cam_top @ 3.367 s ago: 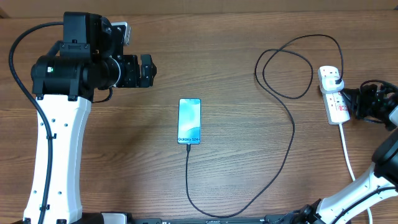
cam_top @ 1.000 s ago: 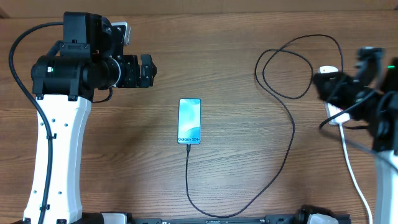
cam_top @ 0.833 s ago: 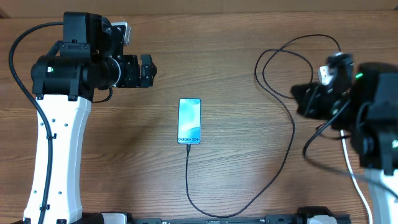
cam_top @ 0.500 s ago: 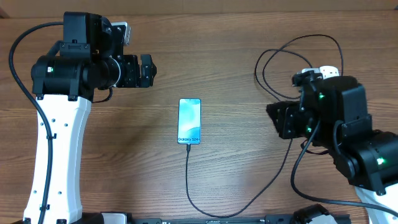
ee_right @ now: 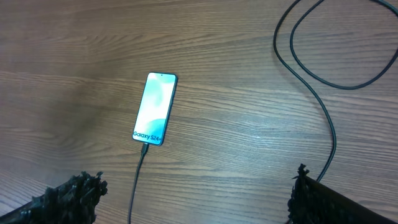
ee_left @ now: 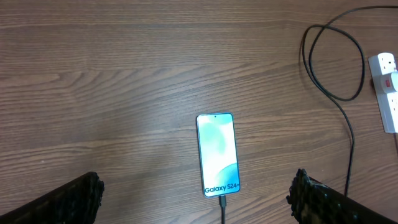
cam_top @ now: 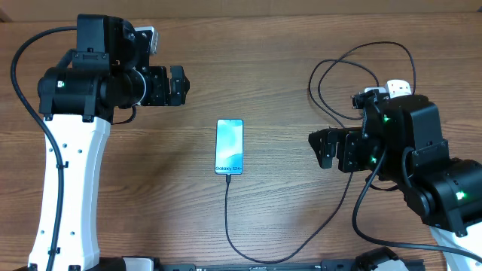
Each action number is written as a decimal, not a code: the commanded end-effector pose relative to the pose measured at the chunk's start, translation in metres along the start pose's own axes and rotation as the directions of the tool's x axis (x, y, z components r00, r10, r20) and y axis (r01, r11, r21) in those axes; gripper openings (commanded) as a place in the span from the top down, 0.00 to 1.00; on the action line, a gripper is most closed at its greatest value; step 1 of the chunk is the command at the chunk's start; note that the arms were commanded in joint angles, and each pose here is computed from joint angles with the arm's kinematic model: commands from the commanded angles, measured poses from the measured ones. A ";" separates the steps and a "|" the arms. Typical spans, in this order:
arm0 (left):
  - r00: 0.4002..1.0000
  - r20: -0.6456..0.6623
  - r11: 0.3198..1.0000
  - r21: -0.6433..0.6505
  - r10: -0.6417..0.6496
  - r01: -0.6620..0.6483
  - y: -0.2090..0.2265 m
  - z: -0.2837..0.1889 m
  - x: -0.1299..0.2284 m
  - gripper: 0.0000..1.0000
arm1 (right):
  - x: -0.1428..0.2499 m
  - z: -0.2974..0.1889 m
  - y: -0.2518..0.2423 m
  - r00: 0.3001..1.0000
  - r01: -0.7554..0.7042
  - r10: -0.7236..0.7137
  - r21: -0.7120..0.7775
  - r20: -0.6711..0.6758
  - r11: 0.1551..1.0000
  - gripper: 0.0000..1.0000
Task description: Plug charger to phone and switch on socket
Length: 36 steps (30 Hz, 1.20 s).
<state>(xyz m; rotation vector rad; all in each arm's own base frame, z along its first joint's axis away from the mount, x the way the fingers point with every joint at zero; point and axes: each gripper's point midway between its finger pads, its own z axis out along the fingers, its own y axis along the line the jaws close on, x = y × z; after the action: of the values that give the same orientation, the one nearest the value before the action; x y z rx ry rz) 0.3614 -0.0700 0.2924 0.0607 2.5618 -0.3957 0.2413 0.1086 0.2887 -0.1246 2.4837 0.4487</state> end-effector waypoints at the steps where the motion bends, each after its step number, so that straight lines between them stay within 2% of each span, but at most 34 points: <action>1: 1.000 0.007 1.000 0.002 0.012 -0.012 -0.003 -0.001 -0.002 0.00 | -0.008 -0.008 0.005 0.999 0.009 -0.009 -0.009 0.032 1.000 0.00; 12: 1.000 0.007 1.000 0.002 0.012 -0.012 -0.003 -0.001 -0.002 0.00 | -0.012 -0.008 -0.007 0.998 0.011 -0.014 0.059 0.057 0.998 0.00; 19: 1.000 0.007 1.000 0.002 0.012 -0.012 -0.003 -0.001 -0.002 0.00 | -0.025 -0.015 -0.021 0.980 0.032 -0.043 0.058 0.195 0.998 0.00; 28: 1.000 0.007 1.000 0.002 0.012 -0.012 -0.003 -0.001 -0.002 0.01 | -0.012 -0.018 -0.059 0.901 -0.023 -0.008 0.066 0.433 0.998 0.00; 36: 1.000 0.007 1.000 0.002 0.012 -0.012 -0.003 -0.001 -0.002 0.00 | 0.007 -0.011 -0.067 0.780 0.043 -0.070 0.058 0.622 0.997 0.00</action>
<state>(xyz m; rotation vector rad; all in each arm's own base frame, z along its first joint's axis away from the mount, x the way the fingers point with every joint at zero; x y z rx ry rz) 0.3614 -0.0698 0.2923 0.0604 2.5619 -0.3947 0.2487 0.0392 0.2809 0.0080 1.8706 0.3339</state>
